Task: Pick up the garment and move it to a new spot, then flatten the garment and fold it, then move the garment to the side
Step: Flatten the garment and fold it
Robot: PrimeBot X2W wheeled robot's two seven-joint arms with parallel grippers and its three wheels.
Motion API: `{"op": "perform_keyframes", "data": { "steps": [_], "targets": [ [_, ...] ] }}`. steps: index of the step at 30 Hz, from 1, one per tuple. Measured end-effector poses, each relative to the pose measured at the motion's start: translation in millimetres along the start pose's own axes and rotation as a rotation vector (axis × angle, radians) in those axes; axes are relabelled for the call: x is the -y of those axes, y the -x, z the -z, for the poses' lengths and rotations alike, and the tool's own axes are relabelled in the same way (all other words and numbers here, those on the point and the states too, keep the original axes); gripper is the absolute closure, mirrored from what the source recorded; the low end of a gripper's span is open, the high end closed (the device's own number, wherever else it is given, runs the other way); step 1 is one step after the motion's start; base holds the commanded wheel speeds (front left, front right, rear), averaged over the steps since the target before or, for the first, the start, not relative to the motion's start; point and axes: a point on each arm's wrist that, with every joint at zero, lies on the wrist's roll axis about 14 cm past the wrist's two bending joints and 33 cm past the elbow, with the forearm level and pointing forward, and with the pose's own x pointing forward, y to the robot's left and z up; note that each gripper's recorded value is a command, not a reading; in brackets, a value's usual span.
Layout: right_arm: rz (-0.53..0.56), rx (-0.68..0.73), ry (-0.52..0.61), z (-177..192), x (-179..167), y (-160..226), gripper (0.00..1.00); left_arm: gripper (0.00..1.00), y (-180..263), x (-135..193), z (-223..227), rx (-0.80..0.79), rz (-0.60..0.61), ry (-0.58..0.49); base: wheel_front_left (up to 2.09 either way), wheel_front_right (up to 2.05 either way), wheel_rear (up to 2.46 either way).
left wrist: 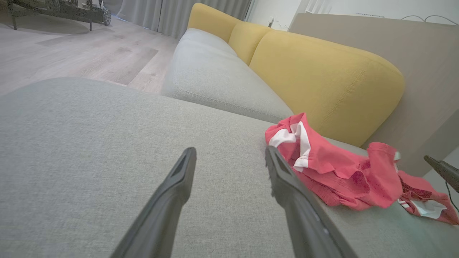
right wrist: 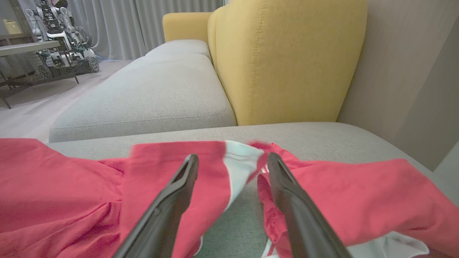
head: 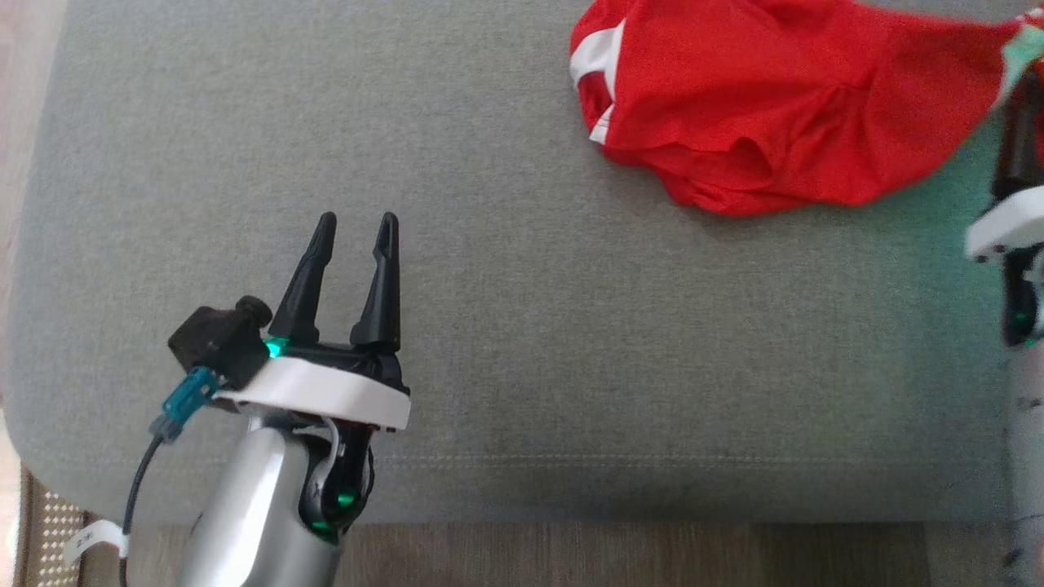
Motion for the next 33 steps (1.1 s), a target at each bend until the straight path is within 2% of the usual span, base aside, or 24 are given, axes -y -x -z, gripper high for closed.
{"op": "perform_keyframes", "data": {
  "steps": [3,9,19,25,33],
  "targets": [
    [-0.025,0.054,-0.014,-15.1,-17.0,6.2,0.0,0.0,-2.7,6.4,-2.5,0.008,0.019,0.002,0.0,0.0,0.0],
    [-0.168,0.161,-0.007,-42.2,-69.8,32.6,0.0,0.0,-5.9,16.5,-9.3,0.028,0.047,0.004,0.0,0.0,0.0],
    [-0.315,0.091,-0.026,-9.4,-118.1,75.8,0.0,0.0,-3.3,15.4,-16.6,0.047,0.044,0.0,0.0,0.0,0.0],
    [-0.417,0.068,-0.029,-1.6,-154.2,76.3,0.0,0.0,-1.1,11.4,-16.7,0.046,0.036,0.001,0.0,0.0,0.0],
    [-0.553,0.013,-0.002,7.8,-208.8,52.3,0.0,0.0,4.8,3.5,-13.7,0.034,0.009,0.021,0.0,0.0,0.0]
  ]
}}
